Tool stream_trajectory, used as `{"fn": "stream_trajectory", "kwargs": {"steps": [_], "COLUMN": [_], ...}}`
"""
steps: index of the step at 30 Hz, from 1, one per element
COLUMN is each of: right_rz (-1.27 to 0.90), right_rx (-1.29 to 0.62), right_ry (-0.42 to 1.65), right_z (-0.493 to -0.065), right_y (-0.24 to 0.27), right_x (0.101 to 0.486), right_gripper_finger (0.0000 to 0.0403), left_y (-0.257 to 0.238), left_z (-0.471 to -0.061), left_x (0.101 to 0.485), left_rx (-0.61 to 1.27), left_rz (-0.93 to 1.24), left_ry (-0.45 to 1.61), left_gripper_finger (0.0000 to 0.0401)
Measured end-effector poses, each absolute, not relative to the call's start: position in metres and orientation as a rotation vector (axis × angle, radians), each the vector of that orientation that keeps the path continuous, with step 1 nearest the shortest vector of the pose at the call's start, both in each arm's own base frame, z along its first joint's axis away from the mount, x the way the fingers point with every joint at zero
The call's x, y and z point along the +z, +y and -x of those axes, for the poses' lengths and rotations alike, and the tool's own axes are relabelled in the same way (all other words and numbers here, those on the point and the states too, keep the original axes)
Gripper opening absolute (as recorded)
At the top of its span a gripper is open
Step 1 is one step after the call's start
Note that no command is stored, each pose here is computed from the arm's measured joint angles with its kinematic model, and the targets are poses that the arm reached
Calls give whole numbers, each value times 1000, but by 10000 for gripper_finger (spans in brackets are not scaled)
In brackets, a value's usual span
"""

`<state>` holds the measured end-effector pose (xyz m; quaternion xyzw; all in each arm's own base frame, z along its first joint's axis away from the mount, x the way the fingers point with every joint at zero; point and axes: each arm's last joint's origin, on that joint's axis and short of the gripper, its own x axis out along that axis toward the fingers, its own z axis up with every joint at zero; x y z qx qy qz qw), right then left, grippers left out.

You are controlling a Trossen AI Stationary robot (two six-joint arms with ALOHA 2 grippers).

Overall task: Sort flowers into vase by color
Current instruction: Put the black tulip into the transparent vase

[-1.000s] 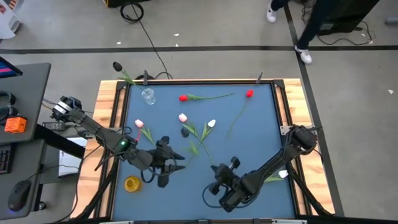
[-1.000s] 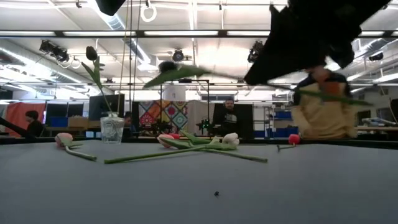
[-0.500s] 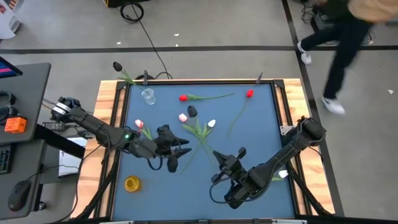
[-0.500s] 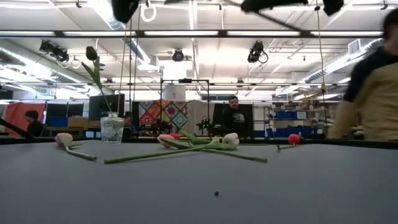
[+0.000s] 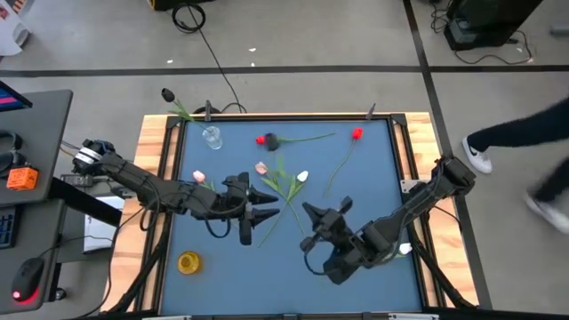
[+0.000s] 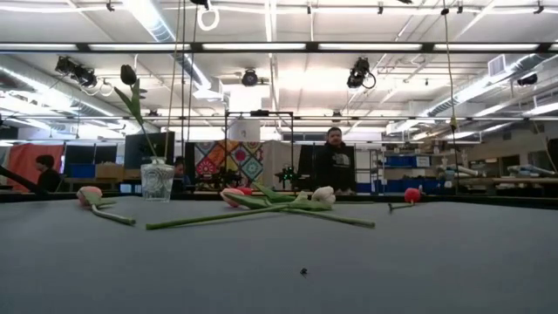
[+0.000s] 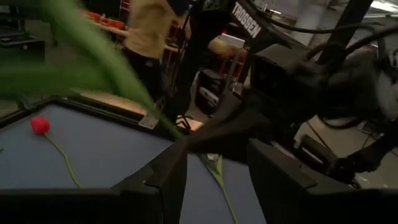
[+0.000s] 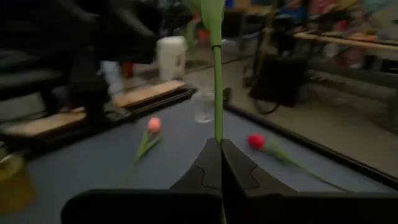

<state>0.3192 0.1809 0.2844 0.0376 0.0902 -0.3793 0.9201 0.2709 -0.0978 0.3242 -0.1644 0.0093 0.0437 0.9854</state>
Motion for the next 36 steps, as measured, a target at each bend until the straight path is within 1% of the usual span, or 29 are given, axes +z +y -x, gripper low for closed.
{"fn": "stream_trajectory", "kwargs": {"steps": [2,5,11,15,21,24,26,29,32,36], "right_rz": [-63,-39,-62,-63,-106,-153,-218,-323,-402,-421], "right_rx": [-728,-704,-670,-566,-453,-453,-435,-296,-137,-90], "right_ry": [186,143,134,159,104,98,68,-61,-196,-247], "right_z": [-327,-336,-336,-333,-320,-307,-295,-276,-260,-250], "right_y": [181,181,174,159,127,111,103,95,88,84], "right_x": [293,306,317,331,350,334,311,281,262,250], "right_gripper_finger": [0,0,0,0,0,0,0,0,0,0], "left_y": [-96,-95,-99,-100,-100,-100,-100,-101,-101,-98], "left_z": [-272,-272,-271,-270,-270,-270,-270,-270,-269,-271], "left_x": [325,326,326,325,325,325,325,325,325,326], "left_rx": [93,96,82,88,98,100,100,97,93,103], "left_rz": [332,336,335,332,305,304,305,309,307,270], "left_ry": [12,1,6,11,14,14,14,14,10,3], "left_gripper_finger": [172,172,172,172,172,172,172,172,172,172]}}
